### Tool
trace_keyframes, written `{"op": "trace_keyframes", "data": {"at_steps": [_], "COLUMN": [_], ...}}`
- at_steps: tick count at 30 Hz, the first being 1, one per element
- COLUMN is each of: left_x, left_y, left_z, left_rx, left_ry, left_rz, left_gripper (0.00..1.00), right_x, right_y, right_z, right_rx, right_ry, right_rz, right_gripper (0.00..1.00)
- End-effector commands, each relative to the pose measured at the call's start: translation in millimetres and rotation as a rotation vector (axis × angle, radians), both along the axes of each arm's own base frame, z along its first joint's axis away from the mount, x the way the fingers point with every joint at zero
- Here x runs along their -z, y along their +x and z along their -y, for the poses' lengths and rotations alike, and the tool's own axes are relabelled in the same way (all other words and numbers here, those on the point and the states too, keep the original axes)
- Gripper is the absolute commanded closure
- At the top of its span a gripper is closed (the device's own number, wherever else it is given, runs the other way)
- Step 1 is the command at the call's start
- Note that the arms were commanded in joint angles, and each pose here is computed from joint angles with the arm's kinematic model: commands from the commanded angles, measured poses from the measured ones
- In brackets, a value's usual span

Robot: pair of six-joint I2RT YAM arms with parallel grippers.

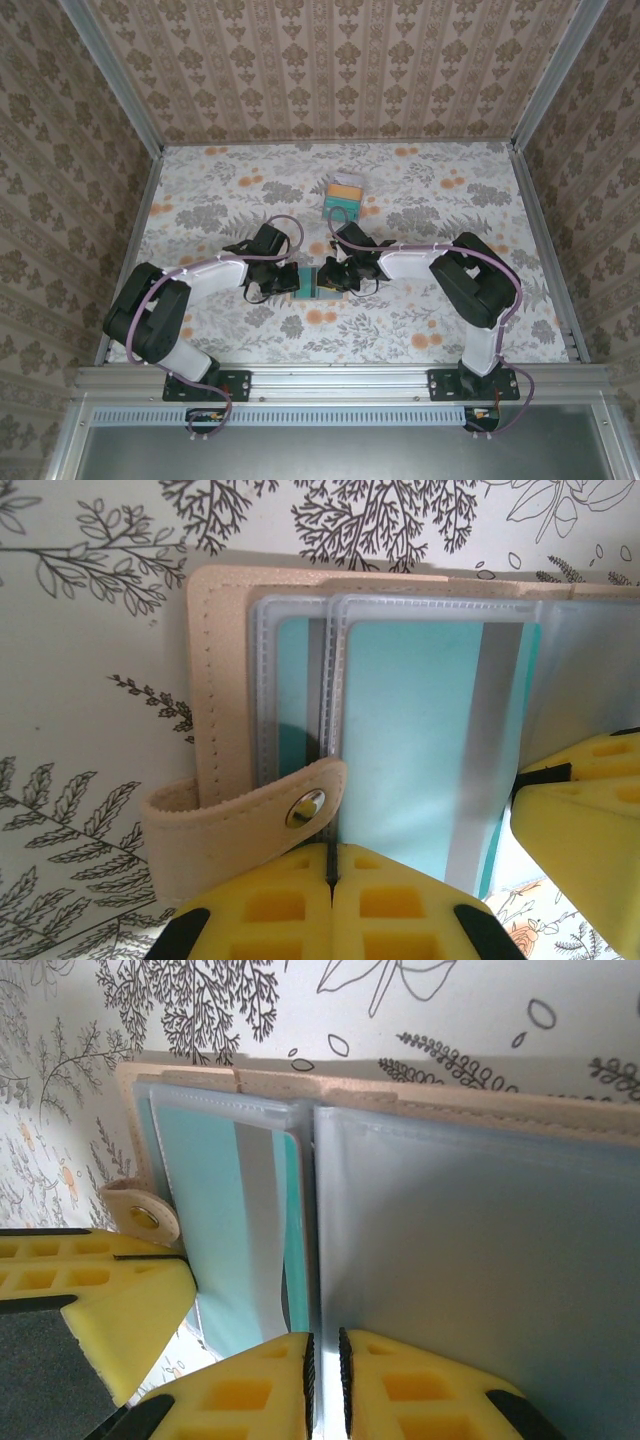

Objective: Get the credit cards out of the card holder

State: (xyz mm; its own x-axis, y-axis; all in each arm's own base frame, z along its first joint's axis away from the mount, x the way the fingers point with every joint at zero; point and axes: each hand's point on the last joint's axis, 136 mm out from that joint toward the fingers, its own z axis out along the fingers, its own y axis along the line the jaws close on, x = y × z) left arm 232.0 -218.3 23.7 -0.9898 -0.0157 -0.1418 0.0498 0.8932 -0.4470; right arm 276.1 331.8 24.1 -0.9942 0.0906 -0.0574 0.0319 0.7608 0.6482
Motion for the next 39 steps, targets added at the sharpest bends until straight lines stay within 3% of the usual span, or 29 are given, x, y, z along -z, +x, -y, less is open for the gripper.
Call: {"op": "trace_keyframes", "data": {"at_steps": [1,14,16,17,22,24,36,39], "left_x": [24,23,22,21,6,-2,-5,-5], "left_y": [-14,-15,-15,-15,-9,-5,-3,-4], "left_z": [-18,-13,-12,-12,-15,-17,-15,-14], "left_rx": [-0.021,-0.01,-0.008,-0.008,-0.016,-0.025,-0.031,-0.029], "left_ry": [0.089,0.079,0.075,0.074,0.07,0.06,0.038,0.037], "left_rz": [-0.075,-0.074,-0.074,-0.072,-0.043,-0.025,-0.025,-0.025], "left_gripper": [1.0,0.99,0.97,0.94,0.63,0.59,0.62,0.68], "right_x": [1,2,0,0,-2,-2,-5,-8], "right_y": [-3,-5,-4,-5,-4,-4,-3,-2], "right_z": [-9,-20,-22,-21,-11,-6,15,17], "right_rx": [-0.025,-0.038,-0.039,-0.037,-0.015,-0.004,0.029,0.03], "right_ry": [0.019,0.063,0.071,0.07,0.043,0.033,-0.005,0.0], "right_rz": [-0.019,-0.035,-0.032,-0.032,-0.015,-0.014,0.005,0.015], "right_gripper": [0.81,0.86,0.94,1.0,1.0,1.0,1.0,1.0]}}
